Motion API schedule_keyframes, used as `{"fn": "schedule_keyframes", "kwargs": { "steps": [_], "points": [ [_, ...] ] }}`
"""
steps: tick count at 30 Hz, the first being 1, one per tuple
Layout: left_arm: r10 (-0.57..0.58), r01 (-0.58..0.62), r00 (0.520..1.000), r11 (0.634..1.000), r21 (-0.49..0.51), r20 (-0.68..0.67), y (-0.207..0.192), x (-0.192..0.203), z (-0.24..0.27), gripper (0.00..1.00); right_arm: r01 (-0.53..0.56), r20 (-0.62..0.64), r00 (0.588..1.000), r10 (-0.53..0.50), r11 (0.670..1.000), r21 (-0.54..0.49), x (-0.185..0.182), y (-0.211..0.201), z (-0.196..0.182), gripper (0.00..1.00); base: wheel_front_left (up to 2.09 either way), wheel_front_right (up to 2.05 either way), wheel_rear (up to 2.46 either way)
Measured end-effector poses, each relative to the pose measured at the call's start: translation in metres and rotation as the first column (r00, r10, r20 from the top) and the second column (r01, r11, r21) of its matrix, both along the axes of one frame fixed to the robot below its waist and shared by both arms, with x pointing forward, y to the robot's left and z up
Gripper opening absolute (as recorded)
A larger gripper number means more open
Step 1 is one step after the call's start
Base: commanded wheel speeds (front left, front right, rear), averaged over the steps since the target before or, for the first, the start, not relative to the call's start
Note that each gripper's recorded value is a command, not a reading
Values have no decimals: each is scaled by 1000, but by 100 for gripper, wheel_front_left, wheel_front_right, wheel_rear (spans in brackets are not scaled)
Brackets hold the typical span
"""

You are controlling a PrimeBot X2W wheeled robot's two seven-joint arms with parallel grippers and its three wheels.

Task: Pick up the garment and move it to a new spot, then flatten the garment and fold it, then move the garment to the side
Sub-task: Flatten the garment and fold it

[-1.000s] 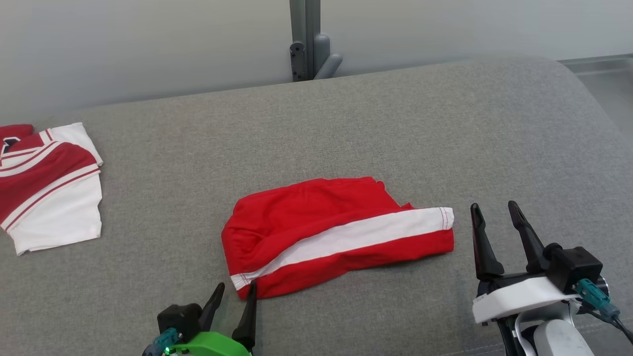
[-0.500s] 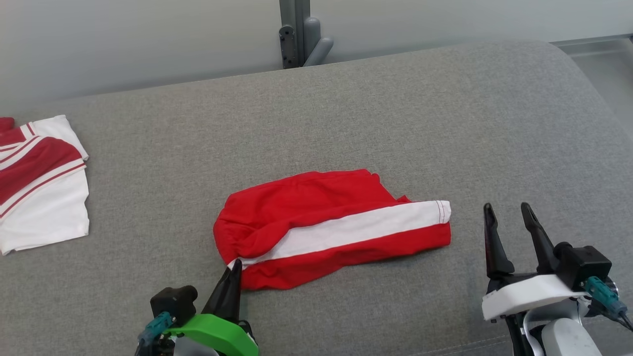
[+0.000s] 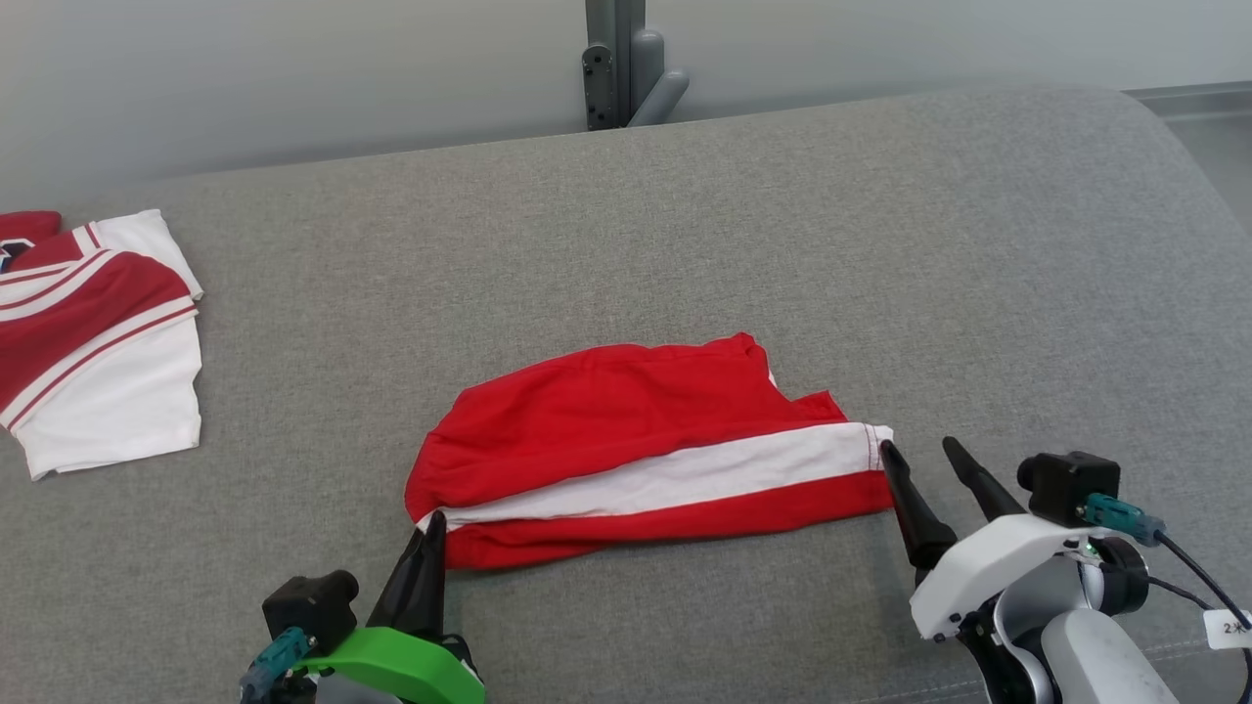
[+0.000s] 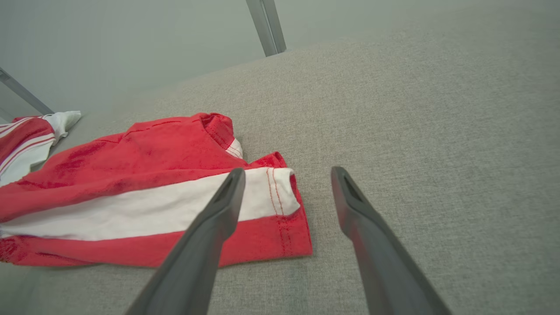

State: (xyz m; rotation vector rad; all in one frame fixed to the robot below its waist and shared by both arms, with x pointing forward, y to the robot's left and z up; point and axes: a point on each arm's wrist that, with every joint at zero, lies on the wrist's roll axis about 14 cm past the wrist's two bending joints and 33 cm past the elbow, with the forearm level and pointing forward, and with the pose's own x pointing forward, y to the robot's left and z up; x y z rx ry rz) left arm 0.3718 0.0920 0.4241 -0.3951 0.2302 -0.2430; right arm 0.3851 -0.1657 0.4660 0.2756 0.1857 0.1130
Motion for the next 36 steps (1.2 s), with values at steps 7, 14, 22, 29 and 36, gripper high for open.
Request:
{"fn": "schedule_keyframes", "kwargs": {
  "steps": [7,14,22,29,36],
  "points": [
    [6,-6,1000,1000,-1,-8,2,0,-3,0,-87,-79,993,86,996,-9,5,16,-14,100,0,0,0],
    [15,-15,1000,1000,-2,-17,4,1,-6,0,-153,-130,980,148,988,-25,17,32,-28,93,0,0,0],
    [22,-22,1000,1000,0,-20,7,1,-7,0,-190,-165,969,186,982,-11,23,44,-40,43,0,0,0],
    [19,-19,1000,1000,-1,-10,6,2,-4,0,-180,-104,978,179,984,-6,27,44,-30,0,0,0,0],
    [15,-10,997,998,-62,73,-2,9,26,0,-169,55,984,168,986,8,34,42,11,0,0,0,0]
  ]
}}
